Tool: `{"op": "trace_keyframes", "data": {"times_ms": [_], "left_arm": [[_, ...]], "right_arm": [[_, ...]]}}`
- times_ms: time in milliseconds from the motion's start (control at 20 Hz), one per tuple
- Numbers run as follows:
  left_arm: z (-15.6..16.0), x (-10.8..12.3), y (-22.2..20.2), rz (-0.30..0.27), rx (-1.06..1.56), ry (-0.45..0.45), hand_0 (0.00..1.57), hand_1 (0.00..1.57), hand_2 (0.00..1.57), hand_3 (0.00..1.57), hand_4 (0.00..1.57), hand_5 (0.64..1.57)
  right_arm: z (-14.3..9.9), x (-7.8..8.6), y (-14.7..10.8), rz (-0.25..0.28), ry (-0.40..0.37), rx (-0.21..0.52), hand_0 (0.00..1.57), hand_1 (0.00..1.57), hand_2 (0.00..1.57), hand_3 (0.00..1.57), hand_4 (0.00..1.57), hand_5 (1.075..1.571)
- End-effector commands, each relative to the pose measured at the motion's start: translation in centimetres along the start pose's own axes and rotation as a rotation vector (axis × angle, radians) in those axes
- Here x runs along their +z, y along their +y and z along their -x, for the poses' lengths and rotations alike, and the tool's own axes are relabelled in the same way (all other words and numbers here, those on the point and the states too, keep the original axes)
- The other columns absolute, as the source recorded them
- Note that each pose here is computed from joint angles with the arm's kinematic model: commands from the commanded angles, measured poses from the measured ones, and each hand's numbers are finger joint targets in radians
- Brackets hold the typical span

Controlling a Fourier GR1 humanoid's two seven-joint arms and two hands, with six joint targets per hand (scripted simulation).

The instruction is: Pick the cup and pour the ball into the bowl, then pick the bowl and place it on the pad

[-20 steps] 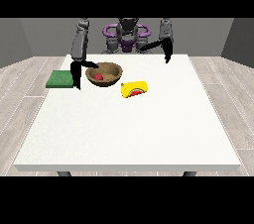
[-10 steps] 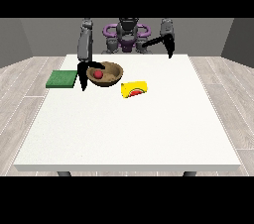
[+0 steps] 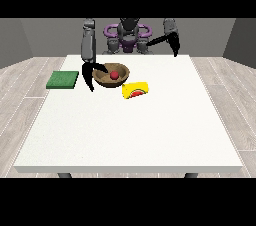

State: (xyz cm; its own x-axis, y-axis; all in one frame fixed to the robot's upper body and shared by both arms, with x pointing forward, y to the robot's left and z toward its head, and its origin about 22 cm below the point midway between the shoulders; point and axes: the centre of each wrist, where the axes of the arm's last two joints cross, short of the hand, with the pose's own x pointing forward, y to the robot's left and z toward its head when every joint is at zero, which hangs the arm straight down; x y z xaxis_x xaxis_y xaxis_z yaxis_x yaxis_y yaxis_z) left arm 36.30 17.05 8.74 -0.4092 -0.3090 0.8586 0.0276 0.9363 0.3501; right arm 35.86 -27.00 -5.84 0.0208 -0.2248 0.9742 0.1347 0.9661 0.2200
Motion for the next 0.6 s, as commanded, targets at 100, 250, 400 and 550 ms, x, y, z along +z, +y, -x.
{"op": "trace_keyframes", "data": {"times_ms": [100, 250, 400, 550], "left_arm": [[-1.1, -1.1, 1.0, -0.003, 0.008, -0.054, 0.00, 0.00, 0.00, 0.00, 0.00, 1.568], [0.7, 0.7, 1.1, 0.015, 0.032, 0.006, 0.00, 0.00, 0.00, 0.00, 0.00, 1.569], [2.3, 0.3, 3.0, -0.058, 0.028, 0.089, 0.00, 0.00, 0.00, 0.00, 0.00, 1.570], [5.1, 3.1, 3.8, -0.057, 0.021, 0.105, 0.00, 0.00, 0.00, 0.00, 0.00, 1.570]], "right_arm": [[1.1, 0.6, -0.5, 0.089, 0.155, 0.162, 1.57, 1.57, 1.57, 1.57, 1.05, 1.551], [0.7, 0.7, -2.0, 0.128, 0.201, 0.214, 1.57, 1.57, 1.57, 1.57, 1.03, 1.551], [-0.3, -0.5, 0.7, 0.085, 0.239, 0.255, 1.57, 1.57, 1.57, 1.57, 1.02, 1.555], [-3.8, -2.4, 0.0, 0.107, 0.252, 0.273, 1.57, 1.57, 1.57, 1.57, 1.02, 1.552]]}}
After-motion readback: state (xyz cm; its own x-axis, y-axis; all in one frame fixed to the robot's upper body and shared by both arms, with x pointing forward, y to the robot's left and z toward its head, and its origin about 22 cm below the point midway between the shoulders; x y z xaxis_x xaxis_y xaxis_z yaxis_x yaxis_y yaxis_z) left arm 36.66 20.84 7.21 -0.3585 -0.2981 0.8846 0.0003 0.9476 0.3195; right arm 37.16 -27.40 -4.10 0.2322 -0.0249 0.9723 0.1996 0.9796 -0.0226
